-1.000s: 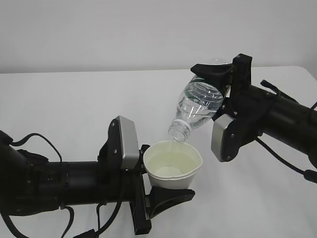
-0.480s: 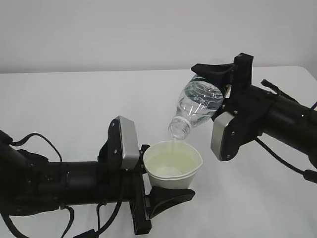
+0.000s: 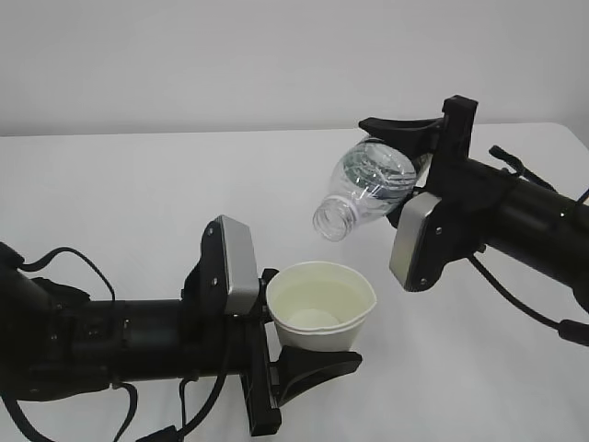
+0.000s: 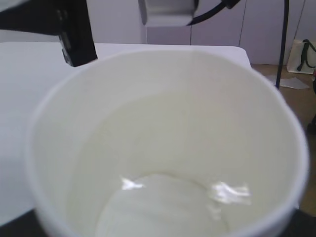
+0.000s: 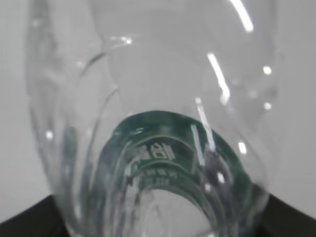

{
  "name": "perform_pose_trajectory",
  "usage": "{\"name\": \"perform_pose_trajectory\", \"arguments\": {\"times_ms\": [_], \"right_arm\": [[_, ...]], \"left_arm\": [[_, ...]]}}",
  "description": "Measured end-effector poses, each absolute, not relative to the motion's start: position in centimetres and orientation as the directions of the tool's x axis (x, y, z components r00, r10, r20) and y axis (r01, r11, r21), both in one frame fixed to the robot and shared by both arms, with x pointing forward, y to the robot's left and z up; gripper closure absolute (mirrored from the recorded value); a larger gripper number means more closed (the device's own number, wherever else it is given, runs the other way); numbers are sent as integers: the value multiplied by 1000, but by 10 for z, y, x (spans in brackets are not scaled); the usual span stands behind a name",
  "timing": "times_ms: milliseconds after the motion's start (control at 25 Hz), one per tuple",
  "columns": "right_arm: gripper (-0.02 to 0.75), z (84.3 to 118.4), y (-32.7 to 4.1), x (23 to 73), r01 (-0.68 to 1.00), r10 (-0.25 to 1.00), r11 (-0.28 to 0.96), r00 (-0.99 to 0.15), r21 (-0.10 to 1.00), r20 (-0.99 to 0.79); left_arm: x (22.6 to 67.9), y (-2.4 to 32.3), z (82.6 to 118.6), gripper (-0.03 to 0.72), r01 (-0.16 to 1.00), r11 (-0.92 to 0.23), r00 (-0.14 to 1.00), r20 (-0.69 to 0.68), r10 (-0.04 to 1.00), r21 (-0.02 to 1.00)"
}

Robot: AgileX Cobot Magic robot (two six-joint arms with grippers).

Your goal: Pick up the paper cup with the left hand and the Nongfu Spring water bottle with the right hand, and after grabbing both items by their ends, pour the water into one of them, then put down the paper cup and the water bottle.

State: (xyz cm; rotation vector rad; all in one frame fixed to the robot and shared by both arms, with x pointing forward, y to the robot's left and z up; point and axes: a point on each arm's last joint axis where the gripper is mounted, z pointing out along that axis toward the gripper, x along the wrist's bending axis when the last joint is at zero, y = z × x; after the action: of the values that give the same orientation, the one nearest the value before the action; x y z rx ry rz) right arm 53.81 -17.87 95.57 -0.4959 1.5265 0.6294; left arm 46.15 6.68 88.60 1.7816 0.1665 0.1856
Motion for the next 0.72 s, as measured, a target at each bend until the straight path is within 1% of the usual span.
{"name": "perform_pose_trajectory", "arguments": {"times_ms": [280,720], "right_arm": [[281,956,-179,538,-641,162,737,-139,214,-977],[281,956,-179,538,-611,272,705,-233,358,-934]], "left_arm": [[461,67,886,229,12,-216,976,35,213,976],[461,67,886,229,12,-216,976,35,213,976]]}}
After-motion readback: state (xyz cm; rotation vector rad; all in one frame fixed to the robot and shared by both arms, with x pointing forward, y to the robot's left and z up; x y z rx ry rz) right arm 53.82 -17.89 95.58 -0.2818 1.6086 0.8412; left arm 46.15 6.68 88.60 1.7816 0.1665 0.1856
